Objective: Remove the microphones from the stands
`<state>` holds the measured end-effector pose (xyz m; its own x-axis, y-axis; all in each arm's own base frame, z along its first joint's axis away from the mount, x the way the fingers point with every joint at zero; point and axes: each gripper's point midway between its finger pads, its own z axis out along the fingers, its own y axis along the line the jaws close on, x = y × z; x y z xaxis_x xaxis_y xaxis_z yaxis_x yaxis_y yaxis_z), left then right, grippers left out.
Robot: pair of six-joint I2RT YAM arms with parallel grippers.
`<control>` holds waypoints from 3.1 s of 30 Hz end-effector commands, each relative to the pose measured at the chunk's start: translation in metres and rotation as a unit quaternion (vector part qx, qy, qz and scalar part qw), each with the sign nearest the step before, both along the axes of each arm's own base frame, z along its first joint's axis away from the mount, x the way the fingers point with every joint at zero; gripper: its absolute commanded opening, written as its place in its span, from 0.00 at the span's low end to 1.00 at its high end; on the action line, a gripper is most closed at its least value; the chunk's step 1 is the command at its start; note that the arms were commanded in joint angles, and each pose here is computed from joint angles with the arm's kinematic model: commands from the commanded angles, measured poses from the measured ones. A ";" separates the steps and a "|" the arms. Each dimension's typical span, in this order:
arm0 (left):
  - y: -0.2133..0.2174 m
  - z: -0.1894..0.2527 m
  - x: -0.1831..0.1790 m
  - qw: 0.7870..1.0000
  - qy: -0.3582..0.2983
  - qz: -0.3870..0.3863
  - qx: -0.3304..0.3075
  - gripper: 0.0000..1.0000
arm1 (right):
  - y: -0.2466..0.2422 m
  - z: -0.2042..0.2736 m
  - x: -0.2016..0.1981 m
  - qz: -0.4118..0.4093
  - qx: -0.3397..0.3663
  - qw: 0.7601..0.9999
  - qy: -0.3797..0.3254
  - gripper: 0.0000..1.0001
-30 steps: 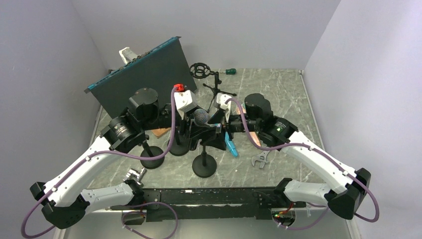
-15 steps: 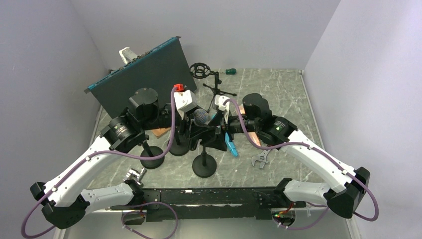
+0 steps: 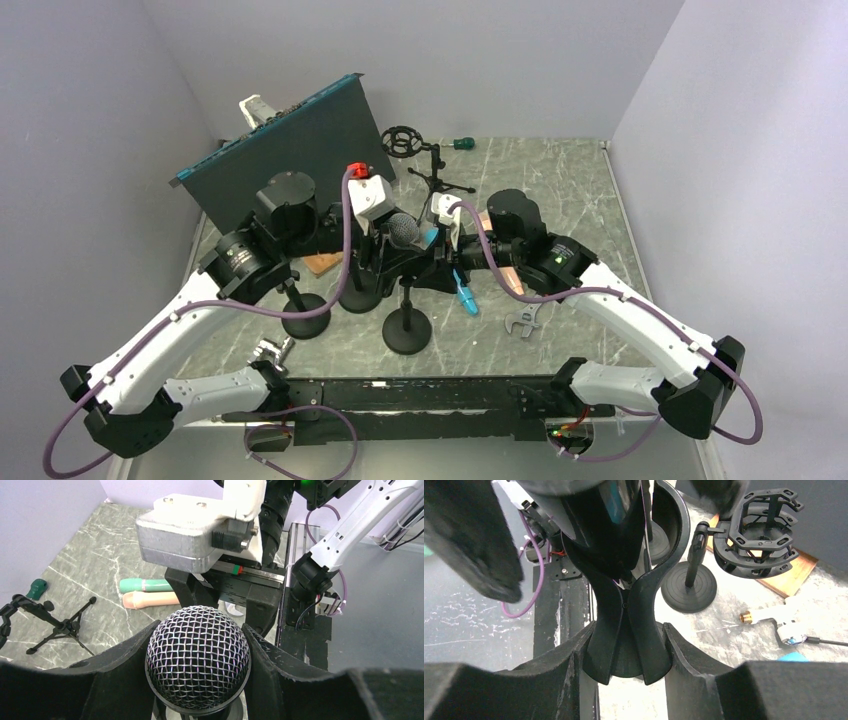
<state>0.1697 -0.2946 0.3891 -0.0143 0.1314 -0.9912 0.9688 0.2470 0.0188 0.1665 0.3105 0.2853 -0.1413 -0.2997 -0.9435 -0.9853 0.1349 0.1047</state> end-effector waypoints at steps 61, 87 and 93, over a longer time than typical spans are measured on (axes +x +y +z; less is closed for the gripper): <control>0.042 0.088 -0.069 0.973 0.114 -0.017 -0.198 0.00 | -0.026 0.081 -0.029 -0.077 0.160 0.982 0.061 1.00; -0.044 0.065 -0.028 0.945 0.235 -0.083 -0.212 0.00 | -0.023 0.063 -0.071 0.008 0.208 0.969 0.136 0.49; -0.044 0.062 -0.021 0.956 0.223 -0.059 -0.180 0.36 | -0.040 0.047 -0.035 -0.122 0.174 0.972 0.102 0.04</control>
<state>0.1504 -0.3449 0.4254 -0.5139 -0.1668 -0.8415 0.8502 0.0317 -0.5255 0.1030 0.2862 0.3266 -0.4428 0.0523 -0.8951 -0.8911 0.0852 0.4458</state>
